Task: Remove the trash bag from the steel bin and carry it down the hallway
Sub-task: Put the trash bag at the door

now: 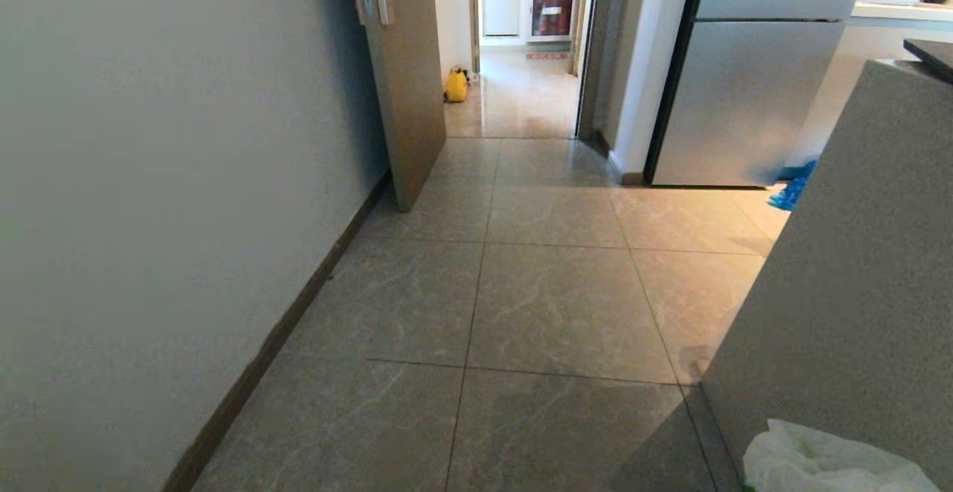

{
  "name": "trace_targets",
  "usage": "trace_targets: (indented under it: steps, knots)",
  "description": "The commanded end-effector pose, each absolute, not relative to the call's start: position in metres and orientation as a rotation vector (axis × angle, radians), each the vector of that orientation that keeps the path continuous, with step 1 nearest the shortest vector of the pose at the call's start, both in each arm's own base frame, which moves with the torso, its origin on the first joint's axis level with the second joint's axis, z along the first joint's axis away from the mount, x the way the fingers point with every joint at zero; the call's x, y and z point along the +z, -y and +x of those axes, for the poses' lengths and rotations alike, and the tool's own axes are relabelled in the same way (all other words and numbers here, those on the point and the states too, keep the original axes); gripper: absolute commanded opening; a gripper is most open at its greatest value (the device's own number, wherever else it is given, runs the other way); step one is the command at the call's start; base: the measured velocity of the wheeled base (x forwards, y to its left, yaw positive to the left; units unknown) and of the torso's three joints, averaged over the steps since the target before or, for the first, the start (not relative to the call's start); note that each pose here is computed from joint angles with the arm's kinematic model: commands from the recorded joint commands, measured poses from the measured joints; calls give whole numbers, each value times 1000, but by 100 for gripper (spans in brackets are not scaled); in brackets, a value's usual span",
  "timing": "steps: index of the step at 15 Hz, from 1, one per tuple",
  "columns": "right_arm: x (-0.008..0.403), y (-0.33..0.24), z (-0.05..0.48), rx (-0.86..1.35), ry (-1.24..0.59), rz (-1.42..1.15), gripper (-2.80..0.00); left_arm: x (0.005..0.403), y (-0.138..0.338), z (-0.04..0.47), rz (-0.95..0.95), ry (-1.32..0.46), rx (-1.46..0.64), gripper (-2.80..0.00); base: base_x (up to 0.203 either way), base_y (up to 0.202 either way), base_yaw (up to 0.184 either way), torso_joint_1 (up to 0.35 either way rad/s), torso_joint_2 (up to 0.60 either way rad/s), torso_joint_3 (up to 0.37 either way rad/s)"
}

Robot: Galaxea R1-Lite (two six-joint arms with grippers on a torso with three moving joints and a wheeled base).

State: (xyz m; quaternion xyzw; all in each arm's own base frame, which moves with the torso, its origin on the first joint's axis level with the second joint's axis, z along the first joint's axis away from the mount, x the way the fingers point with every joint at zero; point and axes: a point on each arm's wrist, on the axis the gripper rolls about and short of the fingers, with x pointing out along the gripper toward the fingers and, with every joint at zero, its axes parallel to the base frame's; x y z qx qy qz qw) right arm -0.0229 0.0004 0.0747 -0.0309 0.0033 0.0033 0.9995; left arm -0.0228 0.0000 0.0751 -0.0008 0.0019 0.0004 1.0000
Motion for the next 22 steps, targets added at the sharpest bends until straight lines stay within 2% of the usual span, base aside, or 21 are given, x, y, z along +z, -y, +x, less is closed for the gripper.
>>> trace_targets:
  steps: [1, 22]
  knots:
    - [75, 0, -23, 8, -6, -63, -280, 75, 0, -23, -2, -5, 2, -280, 186, 0, -1, 2, 12, -2]
    - [75, 0, -23, 8, -6, -63, -280, 75, 0, -23, -6, -6, 3, -280, 192, 0, 0, 3, 2, 3]
